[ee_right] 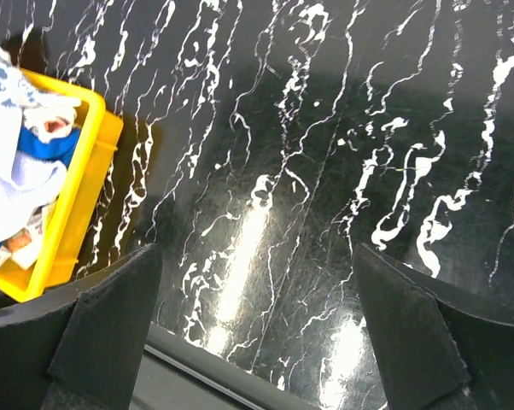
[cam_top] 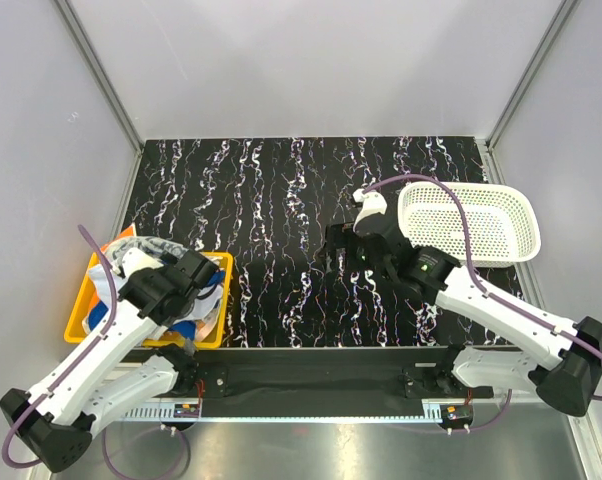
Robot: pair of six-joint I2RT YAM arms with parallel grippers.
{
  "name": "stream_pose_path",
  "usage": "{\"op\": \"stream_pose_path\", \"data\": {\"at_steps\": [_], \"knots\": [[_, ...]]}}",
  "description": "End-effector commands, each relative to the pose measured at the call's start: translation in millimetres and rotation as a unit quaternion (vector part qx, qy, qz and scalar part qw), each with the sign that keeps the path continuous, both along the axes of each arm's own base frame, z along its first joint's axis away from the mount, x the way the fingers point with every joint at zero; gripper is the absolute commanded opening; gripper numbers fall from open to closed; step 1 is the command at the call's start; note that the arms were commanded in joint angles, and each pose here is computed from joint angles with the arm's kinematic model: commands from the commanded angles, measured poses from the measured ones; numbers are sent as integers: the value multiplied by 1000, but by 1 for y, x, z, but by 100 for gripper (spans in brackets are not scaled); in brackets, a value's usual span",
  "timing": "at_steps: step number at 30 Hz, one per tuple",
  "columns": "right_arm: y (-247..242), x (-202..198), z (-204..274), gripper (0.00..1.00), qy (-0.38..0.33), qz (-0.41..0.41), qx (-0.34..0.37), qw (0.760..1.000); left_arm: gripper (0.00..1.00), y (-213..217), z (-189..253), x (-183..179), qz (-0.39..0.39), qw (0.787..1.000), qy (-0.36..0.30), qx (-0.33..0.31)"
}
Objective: Fold and stack the towels
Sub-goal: Grab crumpled towel
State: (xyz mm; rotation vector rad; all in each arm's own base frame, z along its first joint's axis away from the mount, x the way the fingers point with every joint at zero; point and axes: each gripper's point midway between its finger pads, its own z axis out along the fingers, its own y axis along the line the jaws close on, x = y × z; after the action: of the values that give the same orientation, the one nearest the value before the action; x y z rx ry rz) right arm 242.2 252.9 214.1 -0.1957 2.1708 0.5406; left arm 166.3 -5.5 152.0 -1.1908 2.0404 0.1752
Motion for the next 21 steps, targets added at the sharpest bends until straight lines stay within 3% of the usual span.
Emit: {"op": "stream_pose_path", "data": {"at_steps": [1,11,15,19,21], "knots": [[16,2,17,100,-20,28,22,999,76,26,-10,-31,50,997,43,31],[18,5,5,100,-20,38,2,999,69,24,-30,-31,64,996,50,28],[20,6,4,100,-24,44,-3,999,56,22,-32,-27,66,996,48,29],[19,8,0,100,-27,46,-15,998,33,21,-36,-27,69,996,55,31],[19,10,1,100,-33,47,-20,998,27,21,-36,-27,69,996,54,30]]}}
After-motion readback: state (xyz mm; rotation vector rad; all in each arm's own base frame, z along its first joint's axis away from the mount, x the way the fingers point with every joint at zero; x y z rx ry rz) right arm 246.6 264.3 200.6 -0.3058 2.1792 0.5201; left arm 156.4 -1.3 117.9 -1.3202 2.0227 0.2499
